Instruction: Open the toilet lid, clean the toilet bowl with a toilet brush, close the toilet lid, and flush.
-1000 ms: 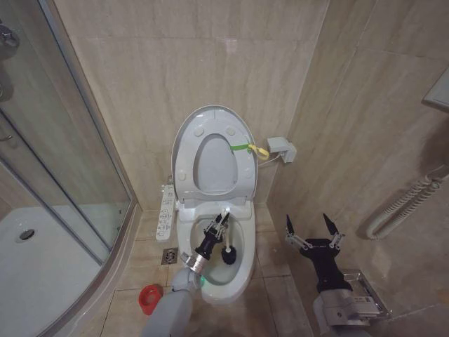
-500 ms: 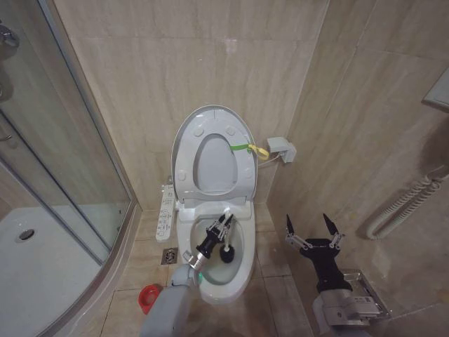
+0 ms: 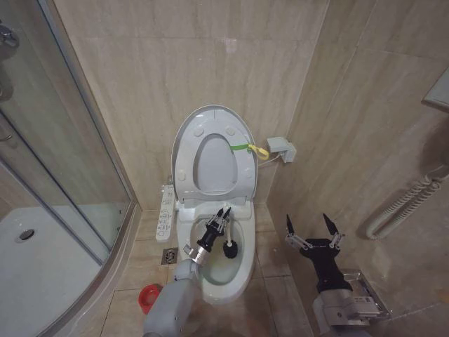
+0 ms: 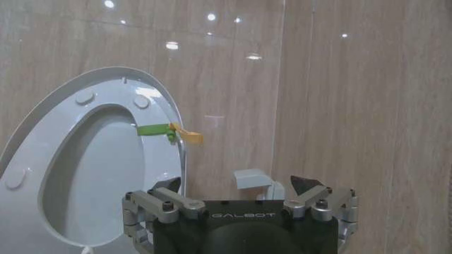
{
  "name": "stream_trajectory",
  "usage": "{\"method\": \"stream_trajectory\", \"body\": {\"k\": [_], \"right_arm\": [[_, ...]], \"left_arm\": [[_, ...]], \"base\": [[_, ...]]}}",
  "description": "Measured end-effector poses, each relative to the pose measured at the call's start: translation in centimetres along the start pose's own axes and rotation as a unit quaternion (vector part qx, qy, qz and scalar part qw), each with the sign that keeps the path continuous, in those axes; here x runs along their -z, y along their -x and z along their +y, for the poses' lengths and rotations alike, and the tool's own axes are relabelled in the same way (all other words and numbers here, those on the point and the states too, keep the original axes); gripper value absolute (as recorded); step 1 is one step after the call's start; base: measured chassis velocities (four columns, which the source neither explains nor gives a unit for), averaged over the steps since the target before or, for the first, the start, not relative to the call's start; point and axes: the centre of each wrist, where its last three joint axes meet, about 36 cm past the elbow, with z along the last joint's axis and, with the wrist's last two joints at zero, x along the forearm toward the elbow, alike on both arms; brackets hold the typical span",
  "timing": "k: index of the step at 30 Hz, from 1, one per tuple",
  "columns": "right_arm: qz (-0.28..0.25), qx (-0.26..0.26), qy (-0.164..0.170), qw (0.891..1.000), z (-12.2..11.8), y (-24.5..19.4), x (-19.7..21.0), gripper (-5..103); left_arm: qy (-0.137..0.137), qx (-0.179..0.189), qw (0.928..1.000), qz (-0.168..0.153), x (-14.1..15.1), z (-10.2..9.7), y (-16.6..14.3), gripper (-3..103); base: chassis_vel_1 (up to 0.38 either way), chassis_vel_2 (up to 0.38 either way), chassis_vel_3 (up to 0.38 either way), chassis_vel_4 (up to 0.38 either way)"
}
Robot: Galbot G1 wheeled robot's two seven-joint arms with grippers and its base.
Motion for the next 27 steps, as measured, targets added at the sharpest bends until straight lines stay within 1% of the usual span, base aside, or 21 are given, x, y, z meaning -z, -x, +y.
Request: {"method": "stream_trajectory", "body": {"k": [1,2,5,6,8,11,13,15,16,18,19,21,22,23,25,27], "right_arm": [[0.000,0.000,0.000,1.000,0.0,0.0,0.0,100],[0.000,0.000,0.000,1.000,0.0,0.0,0.0,100],[0.000,0.000,0.000,1.000,0.0,0.0,0.0,100],[0.000,0.000,0.000,1.000,0.0,0.0,0.0,100],[0.000,0.000,0.000,1.000,0.0,0.0,0.0,100],[0.000,0.000,0.000,1.000,0.0,0.0,0.0,100],[0.000,0.000,0.000,1.000,0.0,0.0,0.0,100],[0.000,0.000,0.000,1.000,0.0,0.0,0.0,100],[0.000,0.000,0.000,1.000,0.0,0.0,0.0,100],[0.000,0.000,0.000,1.000,0.0,0.0,0.0,100],[0.000,0.000,0.000,1.000,0.0,0.0,0.0,100],[0.000,0.000,0.000,1.000,0.0,0.0,0.0,100],[0.000,0.000,0.000,1.000,0.0,0.0,0.0,100],[0.000,0.000,0.000,1.000,0.0,0.0,0.0,100],[0.000,0.000,0.000,1.000,0.0,0.0,0.0,100],[0.000,0.000,0.000,1.000,0.0,0.0,0.0,100]], "left_arm": [[0.000,0.000,1.0000,0.000,0.0,0.0,0.0,21],[0.026,-0.019,0.9994,0.015,-0.1,0.4,-0.2,21],[0.070,-0.050,0.9953,0.045,-0.3,1.2,-0.8,21],[0.070,-0.050,0.9953,0.045,-0.3,1.2,-0.8,21],[0.084,-0.059,0.9934,0.053,-0.2,1.3,-0.8,21],[0.077,-0.049,0.9949,0.043,-0.1,1.3,-0.7,21],[0.048,-0.020,0.9984,0.021,-0.1,1.1,-0.2,21],[0.022,0.005,0.9997,0.006,0.0,0.9,0.1,21],[0.018,0.009,0.9998,0.004,0.0,0.9,0.2,21],[0.017,0.010,0.9998,0.007,-0.1,0.9,0.1,21],[0.021,0.007,0.9997,0.012,-0.3,0.9,-0.2,21],[0.037,-0.007,0.9989,0.026,-0.5,1.1,-0.6,21],[0.050,-0.018,0.9979,0.037,-0.6,1.2,-0.9,21],[0.050,-0.018,0.9979,0.037,-0.6,1.2,-0.9,21],[0.069,-0.033,0.9956,0.054,-0.7,1.5,-1.3,21],[0.073,-0.035,0.9952,0.055,-0.6,1.5,-1.2,21]], "base": [[0.000,0.000,0.000,0.000],[0.000,0.000,0.000,0.000],[0.000,0.000,0.000,0.000],[0.000,0.000,0.000,0.000],[0.000,0.000,0.000,0.000],[0.000,0.000,0.000,0.000],[0.000,0.000,0.000,0.000],[0.000,0.000,0.000,0.000],[0.000,0.000,0.000,0.000],[0.000,0.000,0.000,0.000],[0.000,0.000,0.000,0.000],[0.000,0.000,0.000,0.000],[0.000,0.000,0.000,0.000],[0.000,0.000,0.000,0.000],[0.000,0.000,0.000,0.000],[0.000,0.000,0.000,0.000]]}}
